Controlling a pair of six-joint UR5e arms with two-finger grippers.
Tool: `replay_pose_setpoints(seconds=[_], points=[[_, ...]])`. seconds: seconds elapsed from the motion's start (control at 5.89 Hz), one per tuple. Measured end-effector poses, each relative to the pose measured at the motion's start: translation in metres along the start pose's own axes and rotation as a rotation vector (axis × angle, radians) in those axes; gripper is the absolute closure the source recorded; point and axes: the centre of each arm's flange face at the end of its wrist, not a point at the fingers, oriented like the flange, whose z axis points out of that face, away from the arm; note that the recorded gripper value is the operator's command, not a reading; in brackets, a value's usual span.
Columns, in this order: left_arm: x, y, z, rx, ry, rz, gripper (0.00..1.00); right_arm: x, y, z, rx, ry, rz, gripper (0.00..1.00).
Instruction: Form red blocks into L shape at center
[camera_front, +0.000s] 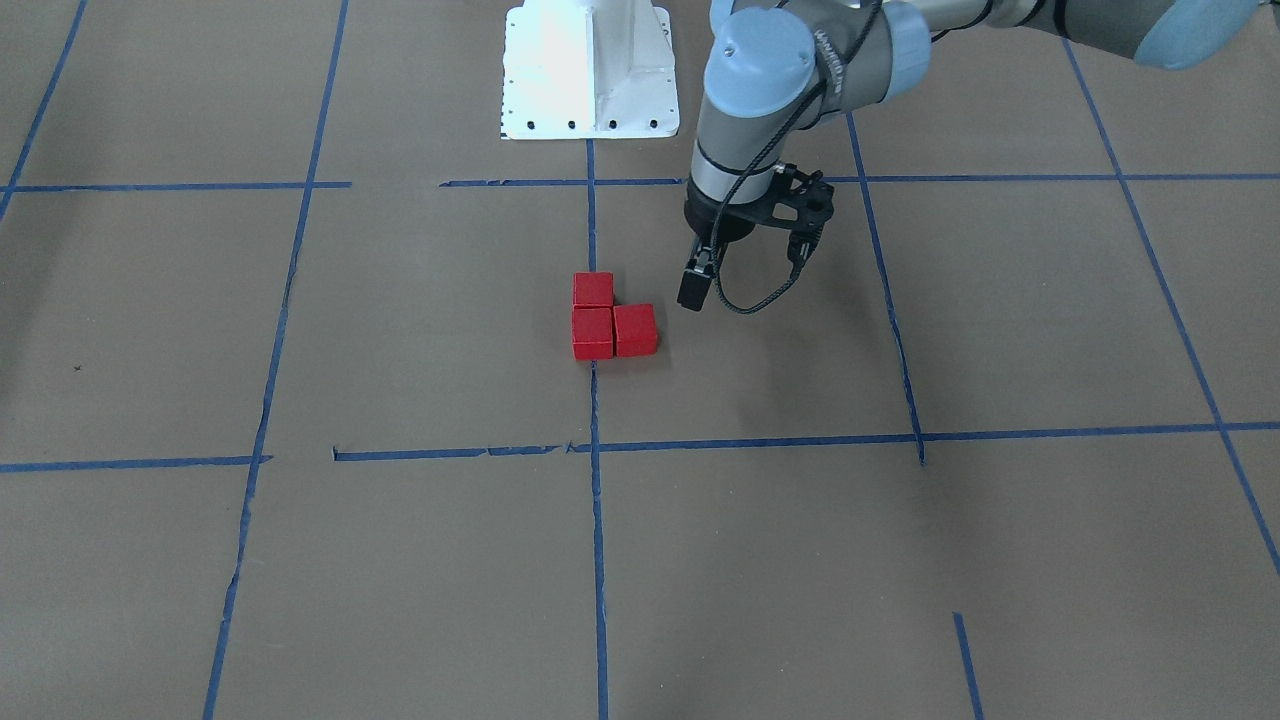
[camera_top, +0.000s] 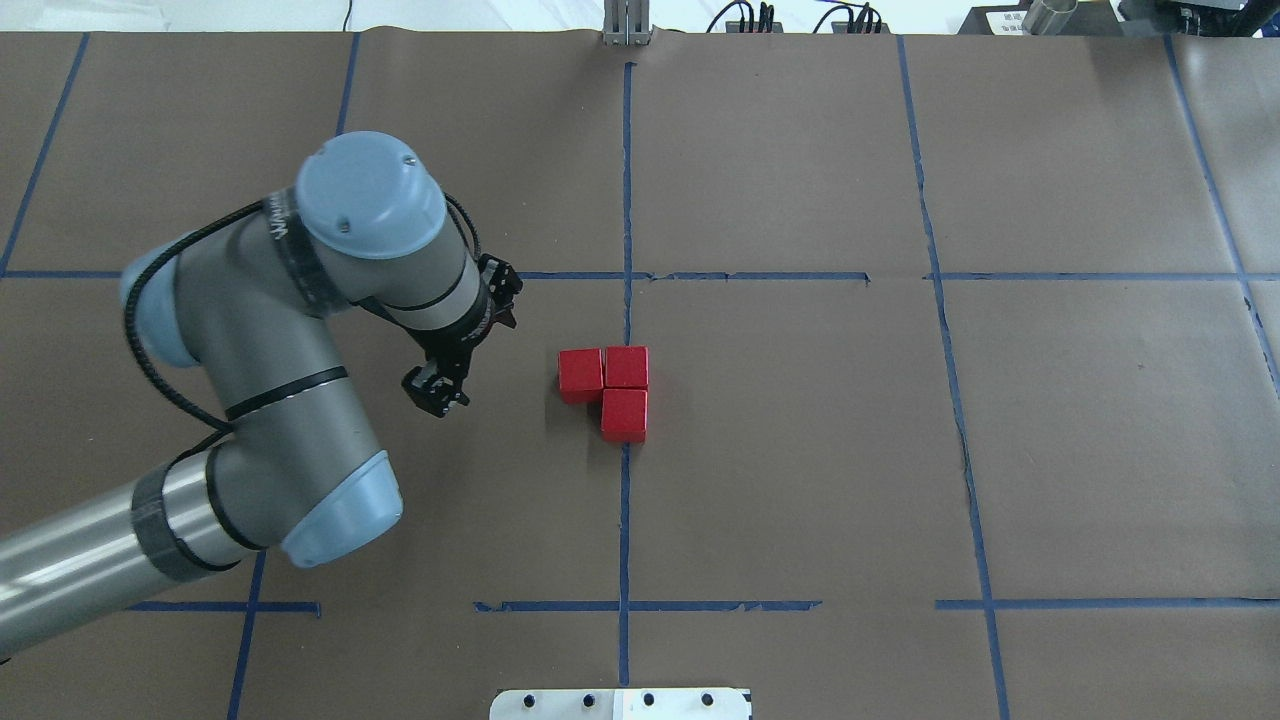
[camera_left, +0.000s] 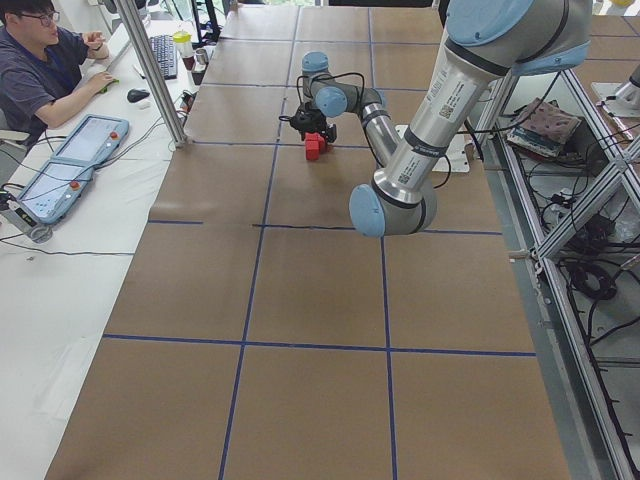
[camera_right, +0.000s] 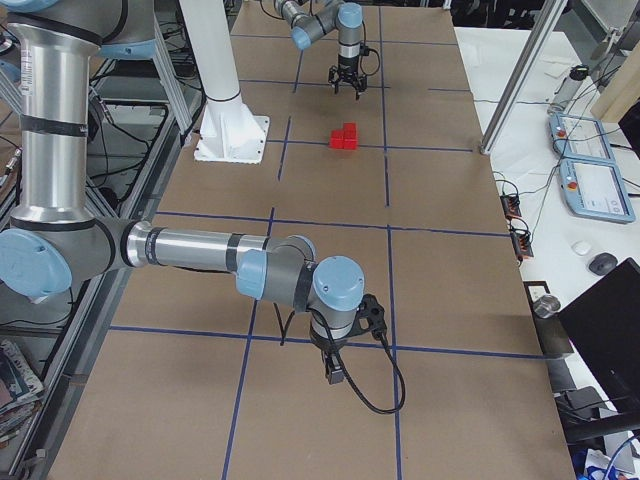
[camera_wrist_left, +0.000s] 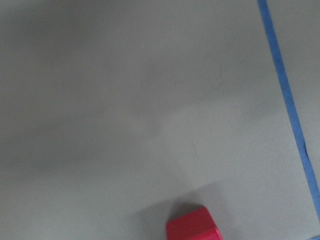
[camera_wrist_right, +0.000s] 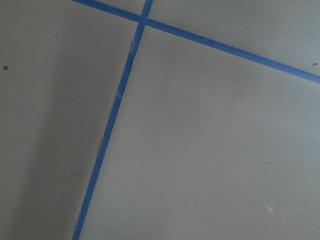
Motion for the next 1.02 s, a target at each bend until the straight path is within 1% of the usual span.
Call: replay_pose_setpoints(seconds=[0.17,0.51,0.68,0.85,1.02], points=[[-0.021,-0.032,-0.009,0.013,-0.002,0.166,0.0,0.0,0.0,0.001,-0.001,-0.001,0.003,0.01],[-0.065,-0.117,-0.018,0.043,-0.05,0.477,0.0,0.001,0.001,0.002,-0.003,-0.003,0.007,0.01],[-0.096,-0.177,-0.028,0.073,-0.083,0.623,0.0,0.001,0.001,0.002,-0.003,-0.003,0.007,0.01],[-0.124,-0.24,-0.044,0.084,-0.113,0.744,0.0,0.001,0.001,0.002,-0.002,-0.006,0.007,0.01],[-0.155,-0.316,-0.068,0.068,-0.131,0.879,0.0,0.001,0.0,0.002,0.0,-0.009,0.007,0.01]])
